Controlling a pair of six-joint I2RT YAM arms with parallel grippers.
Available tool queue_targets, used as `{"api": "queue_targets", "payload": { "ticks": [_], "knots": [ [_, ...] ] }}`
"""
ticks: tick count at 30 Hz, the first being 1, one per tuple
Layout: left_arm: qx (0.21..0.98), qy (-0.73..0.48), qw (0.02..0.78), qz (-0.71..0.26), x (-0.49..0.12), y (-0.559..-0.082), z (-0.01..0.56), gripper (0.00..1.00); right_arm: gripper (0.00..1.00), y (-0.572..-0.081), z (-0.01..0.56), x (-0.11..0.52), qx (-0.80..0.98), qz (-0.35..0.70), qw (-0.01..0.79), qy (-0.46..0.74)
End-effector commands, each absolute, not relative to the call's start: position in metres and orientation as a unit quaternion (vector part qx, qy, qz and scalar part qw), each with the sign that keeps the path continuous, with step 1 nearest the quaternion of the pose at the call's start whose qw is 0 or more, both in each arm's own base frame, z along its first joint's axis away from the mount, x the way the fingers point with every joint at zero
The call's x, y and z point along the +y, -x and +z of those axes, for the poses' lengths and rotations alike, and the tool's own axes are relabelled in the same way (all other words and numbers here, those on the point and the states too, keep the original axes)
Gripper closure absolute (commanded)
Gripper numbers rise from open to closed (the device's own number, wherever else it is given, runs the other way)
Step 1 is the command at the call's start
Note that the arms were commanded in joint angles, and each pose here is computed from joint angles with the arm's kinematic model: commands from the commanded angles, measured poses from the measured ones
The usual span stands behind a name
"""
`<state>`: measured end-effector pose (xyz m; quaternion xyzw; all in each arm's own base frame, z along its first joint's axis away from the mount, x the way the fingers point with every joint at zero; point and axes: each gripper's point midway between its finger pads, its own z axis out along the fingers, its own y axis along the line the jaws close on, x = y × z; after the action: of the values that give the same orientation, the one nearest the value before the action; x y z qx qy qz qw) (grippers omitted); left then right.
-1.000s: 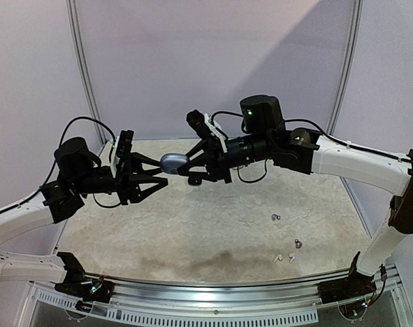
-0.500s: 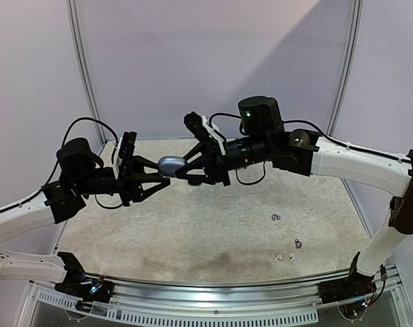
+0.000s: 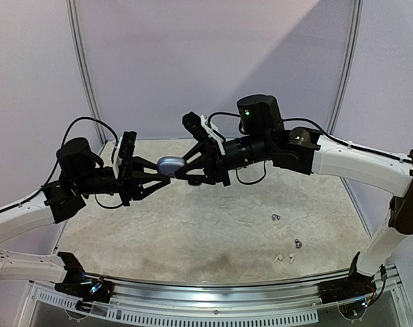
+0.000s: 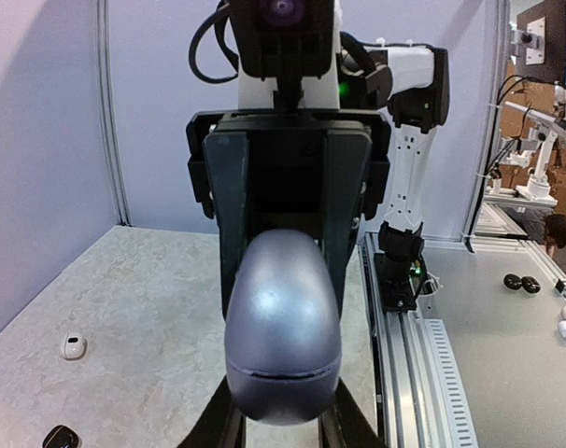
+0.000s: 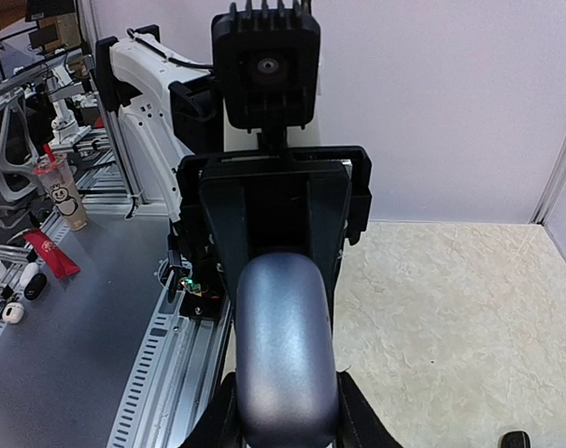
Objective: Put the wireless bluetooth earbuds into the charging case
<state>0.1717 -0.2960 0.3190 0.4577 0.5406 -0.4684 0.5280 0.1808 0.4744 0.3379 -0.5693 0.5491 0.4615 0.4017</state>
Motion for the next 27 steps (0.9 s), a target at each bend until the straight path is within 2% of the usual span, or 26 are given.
{"api": "queue_targets", "payload": {
  "ticks": [1,5,8,10,13,15,16,20,27],
  "knots": [
    [0.513,-0.476,0.525,-0.484,-0.301,-0.159,0.332,0.77,1.0,-0.191,0.329,0.48,0.563,0.438,0.405,0.571],
    [0.513,-0.476,0.523,-0.487,-0.302,-0.158,0.332,0.7,1.0,-0.192,0.327,0.481,0.563,0.436,0.406,0.573],
    [0.513,-0.476,0.522,-0.488,-0.302,-0.158,0.331,0.7,1.0,-0.192,0.328,0.481,0.562,0.435,0.408,0.573],
    [0.512,-0.477,0.521,-0.488,-0.302,-0.157,0.331,0.73,1.0,-0.193,0.329,0.481,0.562,0.434,0.409,0.573],
    [0.513,-0.477,0.521,-0.489,-0.302,-0.157,0.331,0.86,1.0,-0.193,0.329,0.481,0.56,0.434,0.411,0.573],
    [0.512,-0.477,0.521,-0.488,-0.301,-0.157,0.331,0.89,1.0,-0.194,0.327,0.482,0.564,0.432,0.409,0.573],
    [0.513,-0.477,0.522,-0.488,-0.301,-0.157,0.331,0.89,1.0,-0.195,0.323,0.482,0.568,0.43,0.406,0.573],
    [0.512,-0.476,0.523,-0.488,-0.301,-0.157,0.331,0.71,1.0,-0.195,0.319,0.482,0.57,0.428,0.404,0.573],
    [0.51,-0.477,0.521,-0.491,-0.301,-0.155,0.331,0.66,1.0,-0.197,0.321,0.482,0.568,0.423,0.411,0.575]
  ]
}}
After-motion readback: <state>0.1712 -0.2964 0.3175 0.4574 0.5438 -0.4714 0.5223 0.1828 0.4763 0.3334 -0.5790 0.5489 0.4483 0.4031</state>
